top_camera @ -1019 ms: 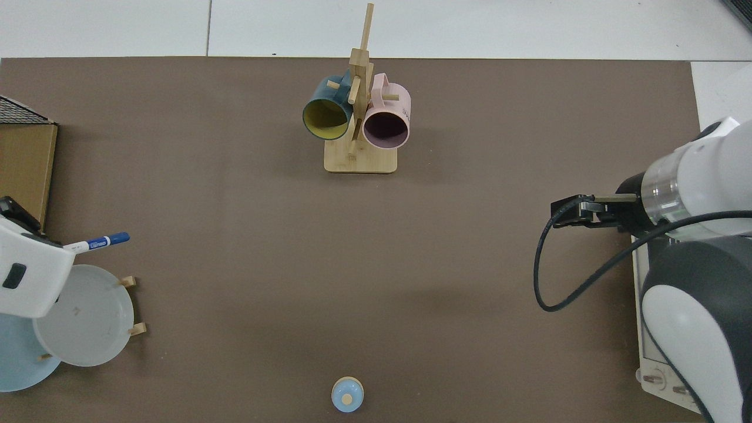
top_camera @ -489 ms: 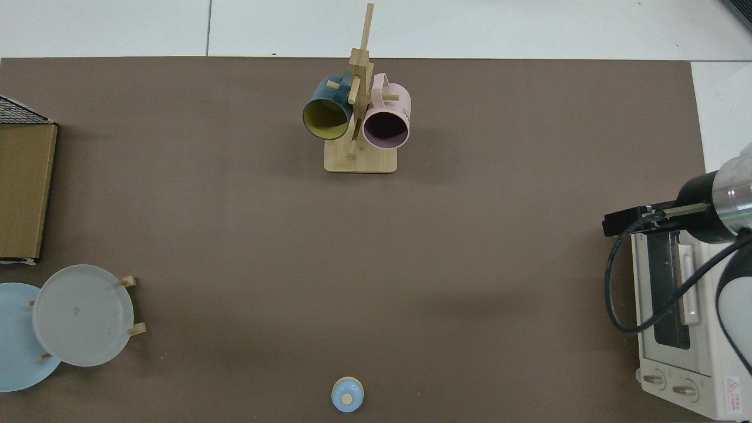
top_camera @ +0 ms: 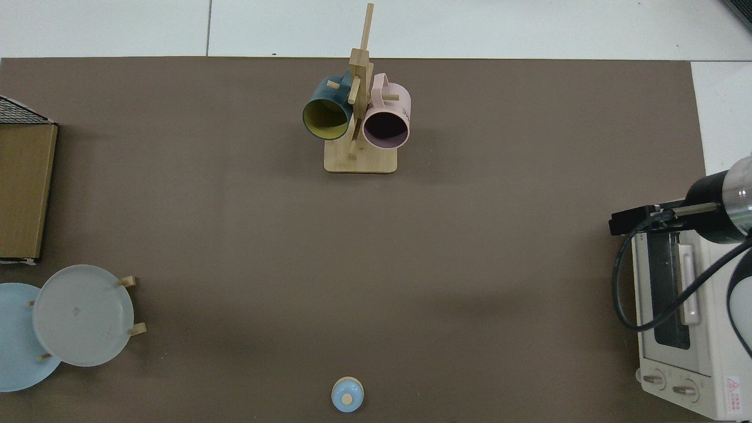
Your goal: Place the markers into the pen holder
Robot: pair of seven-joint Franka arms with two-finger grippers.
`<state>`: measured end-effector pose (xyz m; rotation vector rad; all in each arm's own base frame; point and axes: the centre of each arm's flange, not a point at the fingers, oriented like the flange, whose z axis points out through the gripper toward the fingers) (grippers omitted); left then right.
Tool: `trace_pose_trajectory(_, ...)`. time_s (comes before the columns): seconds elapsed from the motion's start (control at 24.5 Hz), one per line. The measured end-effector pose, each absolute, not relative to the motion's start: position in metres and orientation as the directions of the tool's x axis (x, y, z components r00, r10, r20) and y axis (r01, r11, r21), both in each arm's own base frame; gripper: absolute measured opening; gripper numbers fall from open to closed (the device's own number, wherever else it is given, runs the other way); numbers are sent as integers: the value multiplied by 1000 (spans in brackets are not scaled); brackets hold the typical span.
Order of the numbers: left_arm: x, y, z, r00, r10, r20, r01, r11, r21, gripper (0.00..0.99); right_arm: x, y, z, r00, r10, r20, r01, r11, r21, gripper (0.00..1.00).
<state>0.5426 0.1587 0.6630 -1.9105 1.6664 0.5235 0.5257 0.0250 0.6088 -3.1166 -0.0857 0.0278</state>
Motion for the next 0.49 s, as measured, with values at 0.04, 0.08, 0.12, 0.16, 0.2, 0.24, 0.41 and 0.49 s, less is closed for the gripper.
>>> trace_pose_trajectory(0.04,545,160,661,155,-768,-622,-986,-84,-142,167,526,23,609,999,51,-17,50,-998,-24,1000)
trace_pose_trajectory(0.08,549,162,657,153,-762,-629,-987,-87,-135,167,526,19,609,999,45,-17,44,-999,-24,1000)
trace_pose_trajectory(0.12,553,165,653,152,-758,-634,-988,-91,-128,167,526,17,609,999,40,-17,39,-999,-24,1000)
trace_pose_trajectory(0.16,557,167,650,152,-754,-639,-988,-96,-122,167,526,15,609,999,36,-17,36,-999,-24,1000)
trace_pose_trajectory(0.2,561,171,645,153,-749,-644,-988,-103,-114,167,526,13,609,999,33,-17,32,-999,-24,1000)
trace_pose_trajectory(0.24,564,175,641,153,-744,-650,-988,-109,-107,167,526,12,609,999,31,-17,31,-999,-24,1000)
trace_pose_trajectory(0.41,575,184,631,149,-723,-674,-989,-122,-89,167,526,15,609,999,36,-17,35,-999,-24,1000)
trace_pose_trajectory(0.49,578,186,631,146,-710,-689,-989,-119,-86,167,526,16,609,999,39,-17,38,-999,-24,1000)
